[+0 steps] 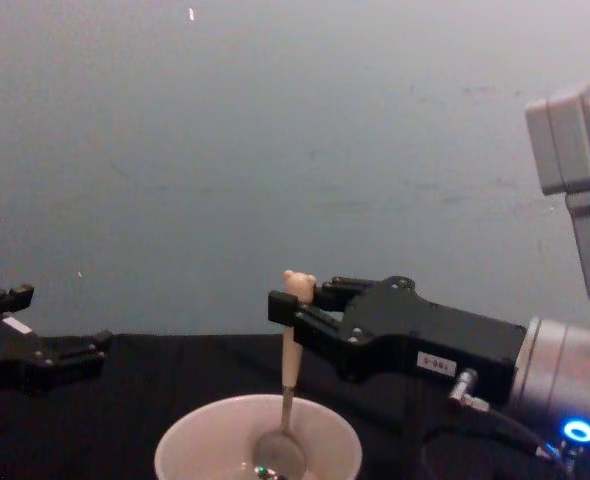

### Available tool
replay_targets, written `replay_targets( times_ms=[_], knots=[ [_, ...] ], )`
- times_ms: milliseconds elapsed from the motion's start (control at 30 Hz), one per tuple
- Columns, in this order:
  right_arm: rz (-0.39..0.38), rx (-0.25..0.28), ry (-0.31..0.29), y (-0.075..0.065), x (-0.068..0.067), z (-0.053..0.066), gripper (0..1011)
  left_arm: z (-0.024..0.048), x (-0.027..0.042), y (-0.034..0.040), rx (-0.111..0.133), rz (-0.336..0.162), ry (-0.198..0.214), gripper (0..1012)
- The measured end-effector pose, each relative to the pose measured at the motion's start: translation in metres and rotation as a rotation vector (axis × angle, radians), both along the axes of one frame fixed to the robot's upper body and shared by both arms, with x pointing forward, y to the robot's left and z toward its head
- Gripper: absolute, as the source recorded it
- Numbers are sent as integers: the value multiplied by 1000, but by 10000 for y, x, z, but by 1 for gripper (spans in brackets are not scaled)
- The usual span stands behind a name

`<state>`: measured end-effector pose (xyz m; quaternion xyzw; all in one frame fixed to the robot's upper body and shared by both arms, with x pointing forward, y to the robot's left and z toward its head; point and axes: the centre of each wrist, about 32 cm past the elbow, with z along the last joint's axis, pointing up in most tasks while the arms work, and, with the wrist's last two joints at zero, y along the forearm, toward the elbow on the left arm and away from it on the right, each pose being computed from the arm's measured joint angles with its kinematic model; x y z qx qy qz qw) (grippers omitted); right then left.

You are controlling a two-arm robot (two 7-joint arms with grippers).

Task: Pick up the stirring spoon with one hand, stir inside the cup, then place it back in its original position.

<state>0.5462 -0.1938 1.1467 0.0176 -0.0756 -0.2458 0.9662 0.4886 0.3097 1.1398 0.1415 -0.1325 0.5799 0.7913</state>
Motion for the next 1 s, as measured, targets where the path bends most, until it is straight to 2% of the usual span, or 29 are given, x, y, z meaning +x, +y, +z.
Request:
replay_targets(
  times_ms=[367, 700, 867, 1000],
  knots=[
    [-9, -4, 2, -79, -47, 2, 212, 0, 0, 0, 0, 0, 0, 1001],
    [31, 2, 14, -211, -243, 41, 212, 0, 0, 0, 0, 0, 0, 1001],
    [74, 1, 31, -187, -339, 32, 212, 0, 0, 0, 0, 0, 0, 1001],
    [113, -2, 48, -110, -393, 0, 212, 0, 0, 0, 0, 0, 0, 1001]
  ],
)
